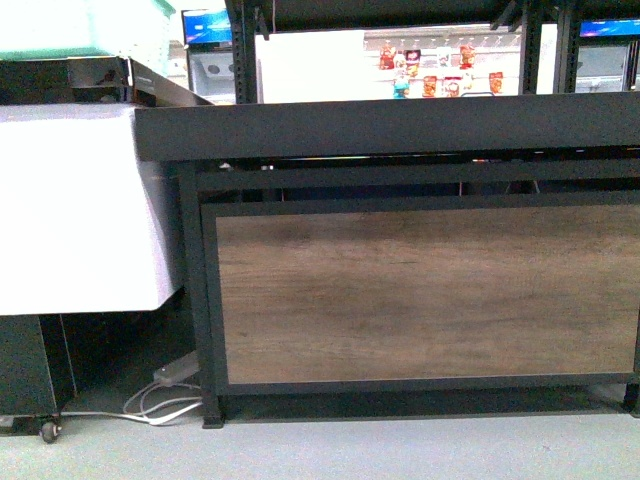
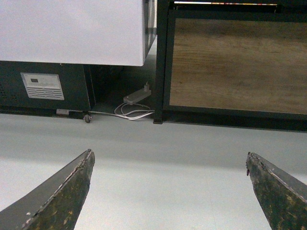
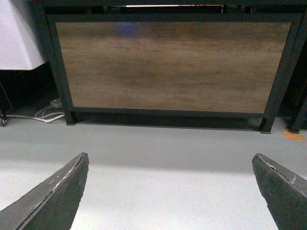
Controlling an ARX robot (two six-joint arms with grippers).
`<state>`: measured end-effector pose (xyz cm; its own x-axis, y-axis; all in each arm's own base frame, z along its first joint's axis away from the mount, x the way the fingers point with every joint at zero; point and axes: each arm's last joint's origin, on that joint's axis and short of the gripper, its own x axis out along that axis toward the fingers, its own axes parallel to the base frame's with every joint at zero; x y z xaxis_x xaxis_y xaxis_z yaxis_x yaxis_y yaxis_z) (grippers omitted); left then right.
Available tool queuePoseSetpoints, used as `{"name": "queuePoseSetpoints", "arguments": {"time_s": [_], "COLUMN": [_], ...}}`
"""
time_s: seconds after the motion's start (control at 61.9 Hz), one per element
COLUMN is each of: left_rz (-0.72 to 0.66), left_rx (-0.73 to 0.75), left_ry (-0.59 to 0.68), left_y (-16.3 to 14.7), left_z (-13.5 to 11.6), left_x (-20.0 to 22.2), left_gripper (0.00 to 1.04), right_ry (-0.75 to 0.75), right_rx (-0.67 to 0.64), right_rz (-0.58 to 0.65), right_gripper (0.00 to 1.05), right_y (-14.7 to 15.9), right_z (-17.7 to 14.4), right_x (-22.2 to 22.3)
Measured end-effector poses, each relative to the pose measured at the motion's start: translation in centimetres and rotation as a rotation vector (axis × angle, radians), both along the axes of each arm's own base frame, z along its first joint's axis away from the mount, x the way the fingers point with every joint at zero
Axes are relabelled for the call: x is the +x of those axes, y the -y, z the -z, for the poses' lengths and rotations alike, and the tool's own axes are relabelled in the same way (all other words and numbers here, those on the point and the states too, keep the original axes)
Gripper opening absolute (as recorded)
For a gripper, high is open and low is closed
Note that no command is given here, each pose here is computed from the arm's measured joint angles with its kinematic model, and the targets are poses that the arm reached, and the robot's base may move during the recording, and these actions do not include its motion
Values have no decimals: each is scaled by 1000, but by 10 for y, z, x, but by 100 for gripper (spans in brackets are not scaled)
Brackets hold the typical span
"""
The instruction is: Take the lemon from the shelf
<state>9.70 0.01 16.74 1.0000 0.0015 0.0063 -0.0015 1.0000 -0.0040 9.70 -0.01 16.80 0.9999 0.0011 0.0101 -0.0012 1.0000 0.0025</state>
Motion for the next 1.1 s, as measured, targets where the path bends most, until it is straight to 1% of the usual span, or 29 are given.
{"name": "queuePoseSetpoints", "arguments": {"time_s": [1.099], "left_rz": [0], "left_rx": [0], "left_ry": [0], "left_y": [0], "left_z": [0], "left_x": [0], "left_gripper": [97], "right_ry": [0], "right_rx": [0], "right_rz": [1], "right_gripper": [102], "right_y": [0], "right_z": [0], "right_x": [0]}}
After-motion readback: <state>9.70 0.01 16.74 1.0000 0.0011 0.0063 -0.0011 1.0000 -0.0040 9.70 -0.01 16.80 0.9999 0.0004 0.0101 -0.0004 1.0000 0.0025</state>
